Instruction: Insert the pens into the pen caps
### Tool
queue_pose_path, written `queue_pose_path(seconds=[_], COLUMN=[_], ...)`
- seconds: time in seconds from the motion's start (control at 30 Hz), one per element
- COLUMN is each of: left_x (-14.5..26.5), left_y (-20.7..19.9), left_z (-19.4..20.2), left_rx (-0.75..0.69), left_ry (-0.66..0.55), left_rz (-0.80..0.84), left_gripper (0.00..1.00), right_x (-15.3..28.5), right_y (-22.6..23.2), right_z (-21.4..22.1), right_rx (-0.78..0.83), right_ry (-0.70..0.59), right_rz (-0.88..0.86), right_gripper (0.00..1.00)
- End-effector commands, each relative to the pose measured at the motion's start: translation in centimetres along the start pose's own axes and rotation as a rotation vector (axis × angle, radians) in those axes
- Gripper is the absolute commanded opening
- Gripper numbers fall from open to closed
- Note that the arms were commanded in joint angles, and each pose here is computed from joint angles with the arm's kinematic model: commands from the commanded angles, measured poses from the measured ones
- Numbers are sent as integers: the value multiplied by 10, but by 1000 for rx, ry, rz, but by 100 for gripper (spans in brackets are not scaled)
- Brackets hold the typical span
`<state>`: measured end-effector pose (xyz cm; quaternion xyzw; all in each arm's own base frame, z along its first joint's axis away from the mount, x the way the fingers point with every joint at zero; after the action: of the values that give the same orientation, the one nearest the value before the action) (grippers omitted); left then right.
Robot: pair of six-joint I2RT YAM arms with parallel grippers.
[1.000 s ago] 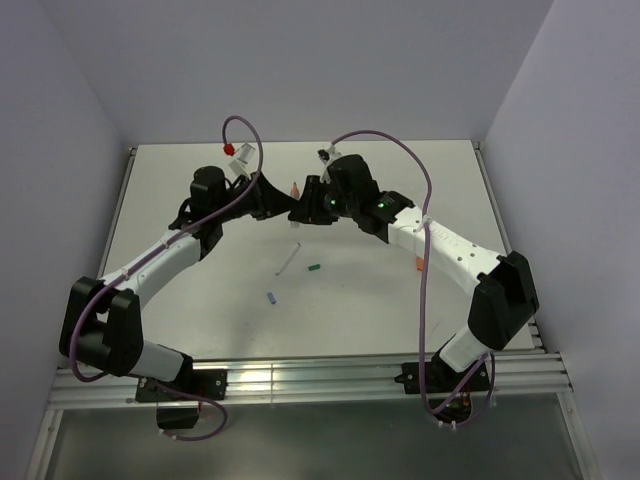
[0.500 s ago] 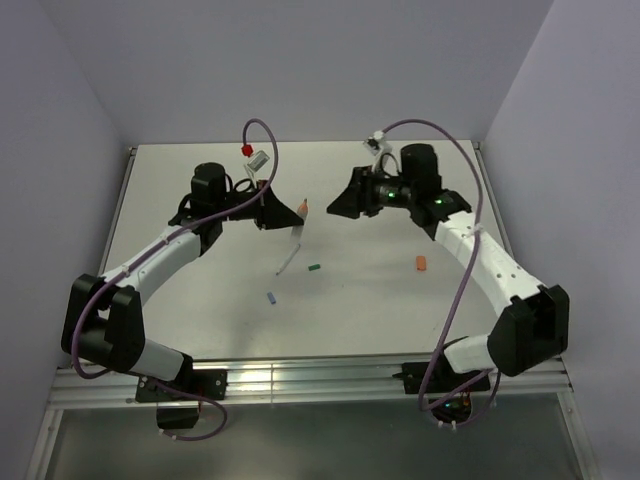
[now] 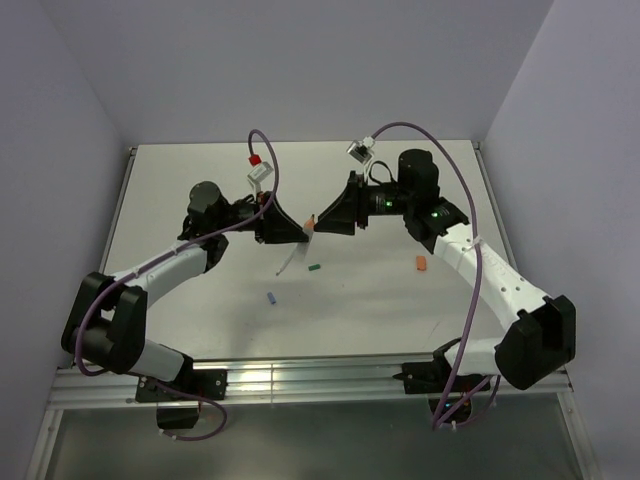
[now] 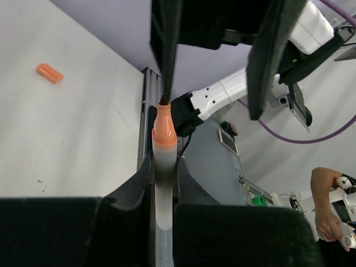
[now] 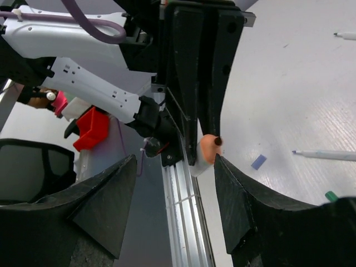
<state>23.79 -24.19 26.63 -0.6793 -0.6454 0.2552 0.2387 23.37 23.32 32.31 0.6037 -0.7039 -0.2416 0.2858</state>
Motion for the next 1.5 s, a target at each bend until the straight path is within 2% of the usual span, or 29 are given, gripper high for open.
queue_pose_path(seconds=[0.0, 0.27, 0.47, 0.77, 0.87, 0.97, 1.03, 1.07, 1.1, 1.2, 1.3, 1.47], left_x=[1, 0, -1, -4, -6, -7, -7, -7, -7, -5, -4, -3], left_y=[-29, -35, -33, -26, -26, -26, -26, -24, -24, -20, -16, -14], left_z=[-9, -7, -8, -8, -5, -3, -2, 1, 2, 9, 15, 17], left_rx=[-102, -101, -80, -63, -58, -58, -59, -48, -49, -42, -42, -47], left_ry=[-26, -29, -42, -39, -31, -18, -6, 6, 11, 28, 41, 49], left_rz=[103, 128, 127, 110, 107, 106, 105, 98, 96, 67, 44, 30], left_gripper=[1, 0, 0, 0, 1, 2, 6, 9, 17, 34, 38, 38], right_x=[-6, -17, -21, -25, -27, -27, -28, -28, -28, -24, -20, -18], right_y=[1, 2, 11, 11, 11, 10, 10, 9, 9, 7, 3, 3], right_z=[-5, -2, 3, 8, 7, 6, 5, 5, 5, 0, -6, -11], right_rx=[28, 27, 42, 40, 34, 26, 27, 22, 22, 6, -16, -24], right_ry=[-13, 8, 36, 51, 49, 47, 44, 40, 39, 16, -16, -39], right_rz=[-28, -46, -93, -103, -101, -97, -97, -91, -91, -81, -70, -63], right_gripper=[66, 66, 60, 40, 30, 14, 1, 0, 0, 0, 0, 0])
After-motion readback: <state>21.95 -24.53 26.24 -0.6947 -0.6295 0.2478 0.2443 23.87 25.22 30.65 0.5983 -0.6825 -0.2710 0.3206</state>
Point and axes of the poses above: each gripper's point midway between its finger pads, its own x axis back along the fingers, its own y axis along the line the jaws close on, z = x × y, the point moved 5 cm from there along x, back along the fingers, and after that the axes turned 5 degrees about -x, right-handed, at the moved point
